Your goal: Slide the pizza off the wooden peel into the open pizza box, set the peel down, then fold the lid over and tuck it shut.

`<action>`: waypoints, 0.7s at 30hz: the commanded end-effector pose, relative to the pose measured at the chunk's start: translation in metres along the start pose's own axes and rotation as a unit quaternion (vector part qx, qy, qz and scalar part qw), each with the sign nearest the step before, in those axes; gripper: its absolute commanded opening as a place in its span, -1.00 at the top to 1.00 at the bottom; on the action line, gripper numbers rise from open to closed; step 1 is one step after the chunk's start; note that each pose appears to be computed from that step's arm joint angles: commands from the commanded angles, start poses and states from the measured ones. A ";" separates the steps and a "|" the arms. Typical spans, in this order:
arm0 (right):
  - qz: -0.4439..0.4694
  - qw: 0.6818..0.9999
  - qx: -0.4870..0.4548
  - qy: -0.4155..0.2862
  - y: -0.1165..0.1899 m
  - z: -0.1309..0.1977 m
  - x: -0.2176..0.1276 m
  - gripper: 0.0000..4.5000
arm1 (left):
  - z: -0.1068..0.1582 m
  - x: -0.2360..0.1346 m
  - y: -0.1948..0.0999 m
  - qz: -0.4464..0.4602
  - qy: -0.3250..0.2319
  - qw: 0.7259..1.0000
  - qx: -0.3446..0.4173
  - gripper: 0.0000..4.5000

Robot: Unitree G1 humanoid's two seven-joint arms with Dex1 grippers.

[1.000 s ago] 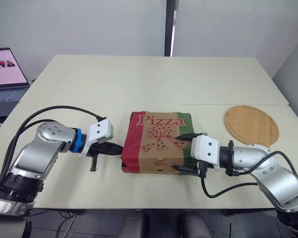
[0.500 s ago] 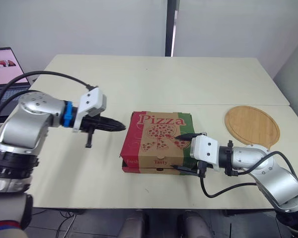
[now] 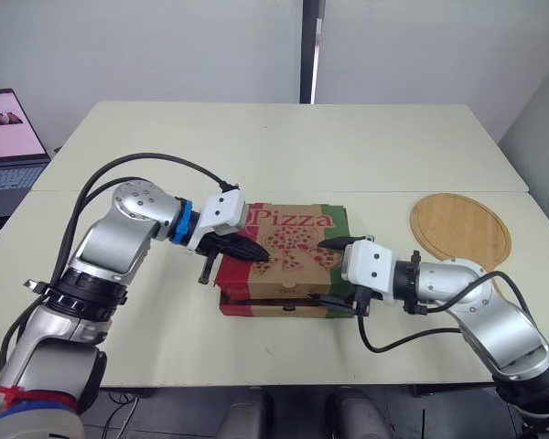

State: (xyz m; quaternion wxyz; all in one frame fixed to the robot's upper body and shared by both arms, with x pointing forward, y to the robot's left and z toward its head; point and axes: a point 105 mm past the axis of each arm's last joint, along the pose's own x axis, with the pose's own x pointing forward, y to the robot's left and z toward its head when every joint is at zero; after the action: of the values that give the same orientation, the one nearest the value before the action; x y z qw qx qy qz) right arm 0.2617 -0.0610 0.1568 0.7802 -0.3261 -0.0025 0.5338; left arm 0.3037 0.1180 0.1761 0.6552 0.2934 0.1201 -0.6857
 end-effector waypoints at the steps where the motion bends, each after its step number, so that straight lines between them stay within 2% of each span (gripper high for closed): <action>1: -0.016 1.000 -0.024 -0.010 -0.006 0.011 -0.001 -0.99 | 0.012 0.014 -0.010 -0.033 -0.003 0.999 0.038 1.00; 8: -0.015 1.000 -0.018 -0.007 -0.003 0.013 -0.009 -0.99 | 0.012 0.024 -0.015 -0.046 0.007 0.998 0.047 1.00; 16: -0.001 0.997 0.072 -0.015 -0.004 0.016 -0.047 -0.99 | 0.013 0.027 -0.015 -0.038 0.008 0.998 0.047 1.00; 21: -0.024 0.990 0.124 0.058 -0.020 -0.013 -0.090 -0.99 | 0.011 0.031 -0.014 -0.034 0.009 0.998 0.047 1.00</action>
State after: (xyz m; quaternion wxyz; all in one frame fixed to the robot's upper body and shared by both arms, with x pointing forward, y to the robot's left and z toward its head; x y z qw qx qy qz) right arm 0.2425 -0.1345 0.1784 0.8175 -0.2516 0.1060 0.5070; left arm 0.2911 0.0904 0.1693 0.6231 0.3210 0.1000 -0.7062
